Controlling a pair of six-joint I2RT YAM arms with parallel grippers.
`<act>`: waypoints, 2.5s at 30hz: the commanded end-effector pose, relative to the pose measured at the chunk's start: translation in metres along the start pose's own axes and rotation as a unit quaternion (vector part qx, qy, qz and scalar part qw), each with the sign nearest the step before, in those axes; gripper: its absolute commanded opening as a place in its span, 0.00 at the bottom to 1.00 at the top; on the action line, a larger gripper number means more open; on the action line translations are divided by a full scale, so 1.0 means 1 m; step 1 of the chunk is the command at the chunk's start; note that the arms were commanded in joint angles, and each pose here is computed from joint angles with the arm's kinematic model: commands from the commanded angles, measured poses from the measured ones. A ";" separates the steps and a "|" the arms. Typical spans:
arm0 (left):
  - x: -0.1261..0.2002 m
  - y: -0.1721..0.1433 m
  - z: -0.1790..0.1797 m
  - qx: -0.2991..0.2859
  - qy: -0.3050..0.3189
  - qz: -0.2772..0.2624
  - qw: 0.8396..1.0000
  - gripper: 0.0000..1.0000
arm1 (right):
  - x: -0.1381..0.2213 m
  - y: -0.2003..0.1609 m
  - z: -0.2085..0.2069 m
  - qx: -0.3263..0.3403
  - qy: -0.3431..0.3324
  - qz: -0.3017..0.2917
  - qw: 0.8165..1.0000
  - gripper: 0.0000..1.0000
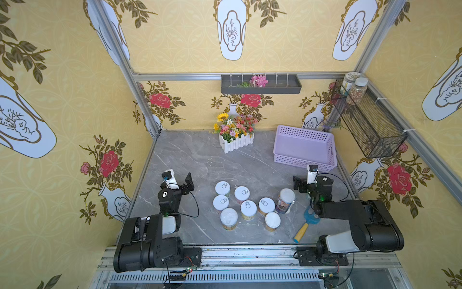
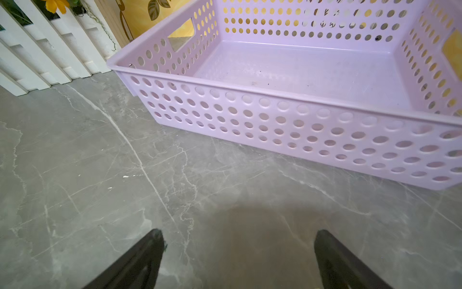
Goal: Put the canned food in the basket
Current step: Move the basket to the center of the board.
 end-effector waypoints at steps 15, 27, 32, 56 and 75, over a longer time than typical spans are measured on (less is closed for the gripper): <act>0.000 0.005 0.000 -0.004 0.000 -0.012 1.000 1.00 | 0.001 0.011 0.001 0.001 0.005 -0.030 1.000 0.97; 0.024 0.030 -0.008 -0.006 0.063 -0.055 0.996 1.00 | 0.024 0.041 0.011 0.013 0.022 -0.048 0.999 0.97; 0.029 0.051 -0.021 0.028 0.062 -0.058 0.996 1.00 | 0.038 0.062 0.015 0.002 0.024 -0.042 0.999 0.97; 0.048 0.109 -0.044 0.295 0.068 0.132 0.944 1.00 | 0.080 0.126 0.036 -0.189 0.036 0.096 0.977 0.97; 0.044 0.104 -0.165 0.216 -0.167 0.253 0.928 1.00 | -0.035 0.145 0.083 -0.116 -0.014 0.239 0.964 0.97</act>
Point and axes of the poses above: each gripper's point midway between its finger pads, its own x axis back along the fingers, its own z axis along the line the jaws close on, y = z × x, the point moved 6 cm from there along x, back along the fingers, and after that the axes turned 5 degrees about -x, right-handed, at the moved point
